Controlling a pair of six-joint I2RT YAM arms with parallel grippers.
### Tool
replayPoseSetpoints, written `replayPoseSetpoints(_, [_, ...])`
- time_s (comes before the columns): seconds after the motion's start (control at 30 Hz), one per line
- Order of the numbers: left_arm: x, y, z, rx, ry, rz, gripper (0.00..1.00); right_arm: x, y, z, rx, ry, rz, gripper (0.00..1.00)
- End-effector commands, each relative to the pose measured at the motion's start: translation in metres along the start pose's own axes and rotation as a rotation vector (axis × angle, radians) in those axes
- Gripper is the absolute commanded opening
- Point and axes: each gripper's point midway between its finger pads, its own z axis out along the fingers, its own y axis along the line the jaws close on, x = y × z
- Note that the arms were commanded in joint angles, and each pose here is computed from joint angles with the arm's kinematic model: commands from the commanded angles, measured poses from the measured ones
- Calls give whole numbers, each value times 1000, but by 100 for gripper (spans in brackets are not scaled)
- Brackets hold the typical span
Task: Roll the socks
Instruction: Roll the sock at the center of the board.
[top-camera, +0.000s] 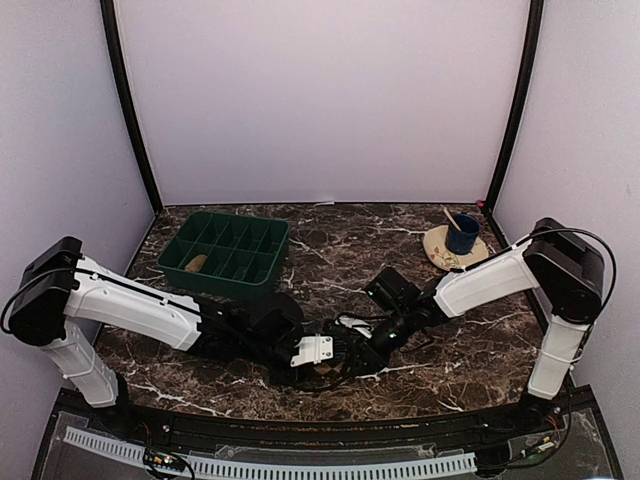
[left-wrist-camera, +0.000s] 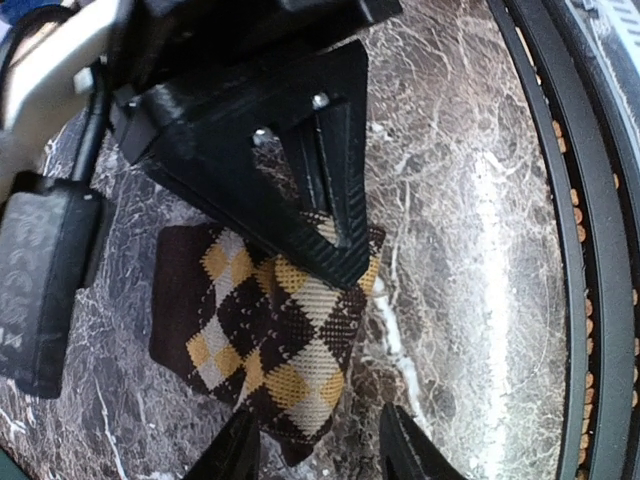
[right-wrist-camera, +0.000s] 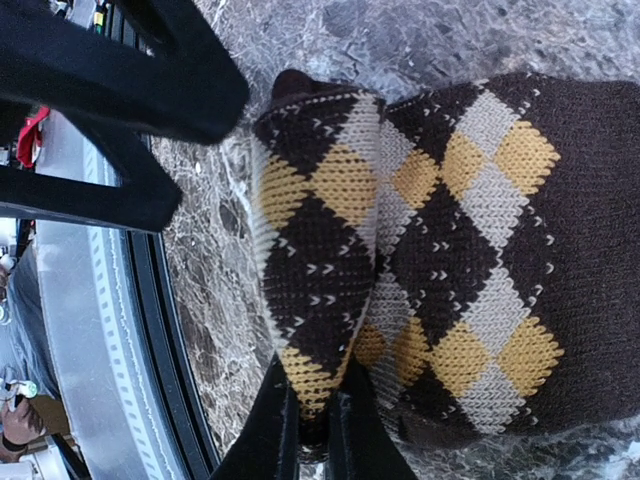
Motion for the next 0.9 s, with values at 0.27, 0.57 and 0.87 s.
replayPoseSetpoints(0.27, [-4, 8, 12, -60, 23, 98, 47, -2, 5, 0, -75, 1, 25, 0])
replayPoseSetpoints(0.57, [-6, 2, 20, -25, 31, 130, 47, 2, 6, 2, -93, 7, 40, 0])
replayPoseSetpoints(0.87, [2, -5, 29, 11, 68, 146, 44, 3, 7, 1, -114, 10, 51, 0])
